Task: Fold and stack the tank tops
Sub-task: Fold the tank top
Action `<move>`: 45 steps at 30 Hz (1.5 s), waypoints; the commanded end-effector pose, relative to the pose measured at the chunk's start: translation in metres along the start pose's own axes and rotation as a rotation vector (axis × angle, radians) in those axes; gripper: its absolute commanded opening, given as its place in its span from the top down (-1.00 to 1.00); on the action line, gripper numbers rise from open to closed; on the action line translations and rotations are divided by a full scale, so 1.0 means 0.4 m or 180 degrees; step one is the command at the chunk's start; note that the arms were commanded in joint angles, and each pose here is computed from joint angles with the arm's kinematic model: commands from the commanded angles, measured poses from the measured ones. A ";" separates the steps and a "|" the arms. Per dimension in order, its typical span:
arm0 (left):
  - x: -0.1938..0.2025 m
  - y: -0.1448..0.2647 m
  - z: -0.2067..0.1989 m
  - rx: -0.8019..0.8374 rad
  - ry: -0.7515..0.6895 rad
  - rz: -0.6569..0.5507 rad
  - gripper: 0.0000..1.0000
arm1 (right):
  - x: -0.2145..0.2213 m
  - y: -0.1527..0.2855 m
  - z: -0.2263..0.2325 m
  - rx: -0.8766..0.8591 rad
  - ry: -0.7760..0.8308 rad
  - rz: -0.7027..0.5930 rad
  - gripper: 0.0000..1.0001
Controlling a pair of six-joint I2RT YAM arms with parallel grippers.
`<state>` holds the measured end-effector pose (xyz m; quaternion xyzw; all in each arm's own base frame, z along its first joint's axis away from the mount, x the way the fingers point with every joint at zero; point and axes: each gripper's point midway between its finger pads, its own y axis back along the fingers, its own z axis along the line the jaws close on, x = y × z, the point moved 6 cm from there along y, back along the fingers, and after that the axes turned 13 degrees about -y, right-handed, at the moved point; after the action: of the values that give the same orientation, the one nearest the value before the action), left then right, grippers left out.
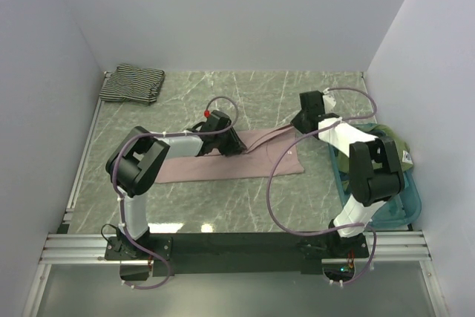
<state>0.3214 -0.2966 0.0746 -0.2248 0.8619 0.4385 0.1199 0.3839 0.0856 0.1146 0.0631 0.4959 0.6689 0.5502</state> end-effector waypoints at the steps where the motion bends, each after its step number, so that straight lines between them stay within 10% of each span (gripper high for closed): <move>1: 0.015 -0.014 0.059 -0.0339 -0.0055 0.0057 0.28 | -0.006 0.002 0.005 -0.0225 0.0034 -0.0171 1.00; 8: 0.039 -0.008 0.077 -0.0367 -0.0039 0.0134 0.28 | 0.050 -0.025 -0.043 -0.0249 -0.0004 -0.0024 0.96; 17: 0.015 0.005 0.047 -0.0272 -0.0194 0.0117 0.27 | 0.049 -0.001 -0.059 -0.0350 -0.0028 -0.0111 0.39; 34: -0.084 0.057 -0.069 -0.0003 -0.0460 -0.0084 -0.04 | 0.061 -0.042 -0.071 0.0142 0.0066 0.0084 0.86; 45: -0.210 0.139 -0.125 -0.0023 -0.0484 -0.0408 -0.04 | 0.076 -0.031 -0.066 0.0114 0.0126 0.0296 0.52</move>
<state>0.3526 -0.2992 0.1397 -0.2112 0.8467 0.4517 0.1856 0.3554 0.0898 0.0701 0.0913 0.5181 0.6821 0.5079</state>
